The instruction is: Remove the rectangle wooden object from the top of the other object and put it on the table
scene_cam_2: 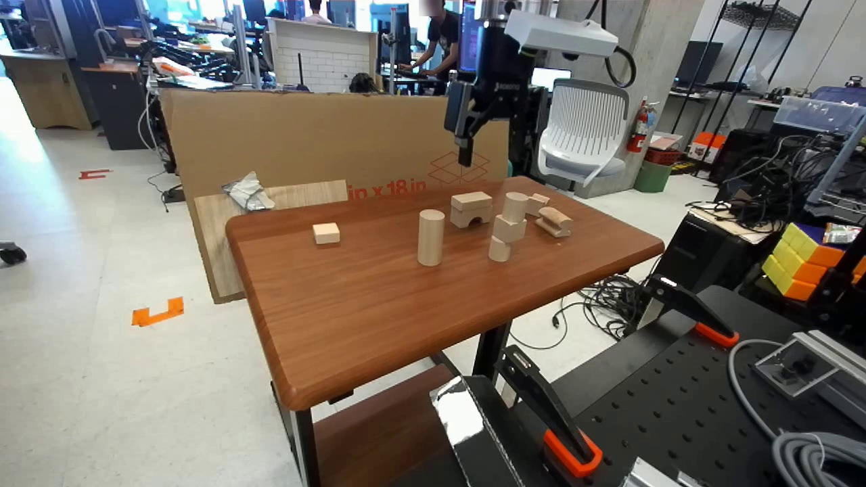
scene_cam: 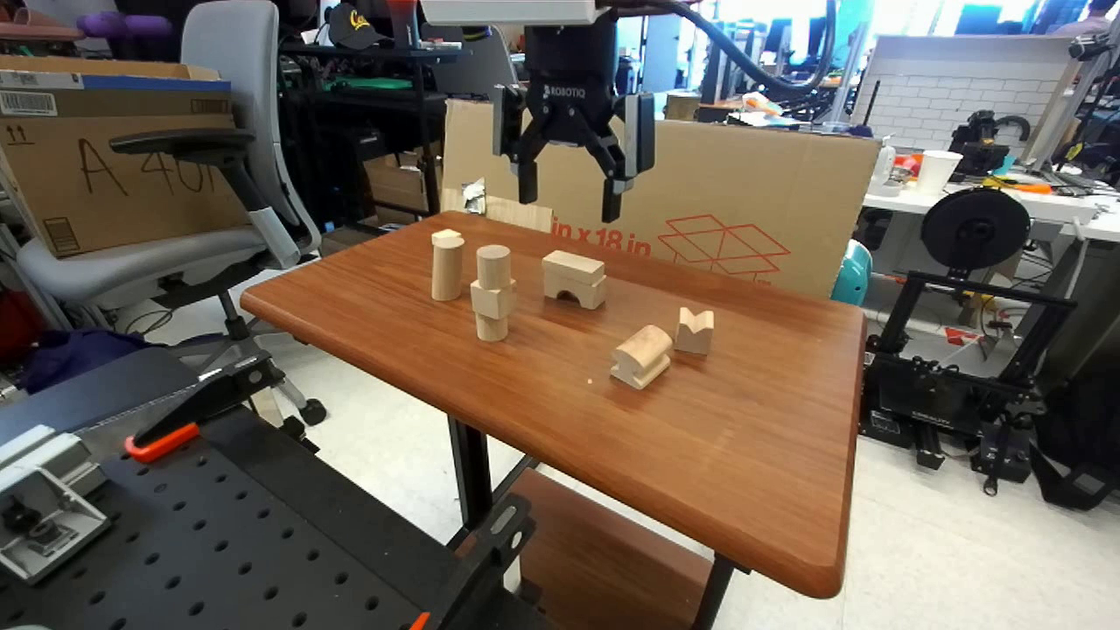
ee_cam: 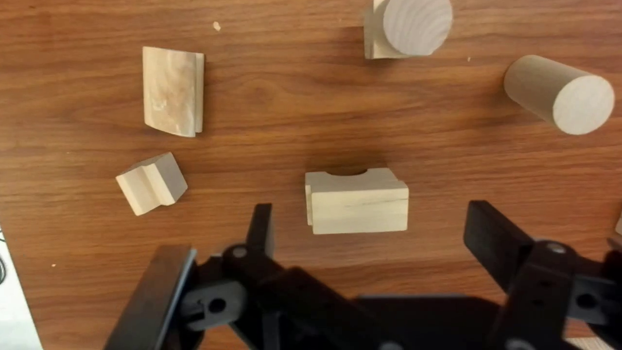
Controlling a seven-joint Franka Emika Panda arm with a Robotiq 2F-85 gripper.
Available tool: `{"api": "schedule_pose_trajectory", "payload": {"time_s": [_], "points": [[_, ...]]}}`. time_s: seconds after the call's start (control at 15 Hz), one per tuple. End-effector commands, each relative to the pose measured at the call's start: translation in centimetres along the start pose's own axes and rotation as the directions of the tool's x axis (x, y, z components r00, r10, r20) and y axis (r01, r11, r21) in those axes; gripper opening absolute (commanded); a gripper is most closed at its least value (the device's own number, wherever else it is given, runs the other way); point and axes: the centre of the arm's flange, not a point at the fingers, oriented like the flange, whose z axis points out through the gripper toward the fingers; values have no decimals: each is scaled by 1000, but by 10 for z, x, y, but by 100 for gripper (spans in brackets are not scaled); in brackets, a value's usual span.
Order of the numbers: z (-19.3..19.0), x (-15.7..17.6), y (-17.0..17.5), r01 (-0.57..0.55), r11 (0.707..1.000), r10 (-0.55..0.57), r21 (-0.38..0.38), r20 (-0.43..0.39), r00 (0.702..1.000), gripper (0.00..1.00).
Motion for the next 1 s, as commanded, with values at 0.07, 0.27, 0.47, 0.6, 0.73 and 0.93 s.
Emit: {"api": "schedule_pose_trajectory", "payload": {"time_s": [0.07, 0.27, 0.47, 0.6, 0.73, 0.93], "points": [[20, 21, -1, 17, 1000, -17, -23, 7, 1000, 100], [36, 28, 2, 19, 999, -18, -40, 25, 1000, 100], [47, 33, 4, 26, 998, -24, -48, 40, 999, 100], [52, 37, 3, 27, 999, -25, -43, 45, 999, 100], [52, 39, -1, 33, 999, -32, -33, 43, 999, 100], [52, 41, -6, 41, 999, -40, -34, 38, 998, 100]]}}
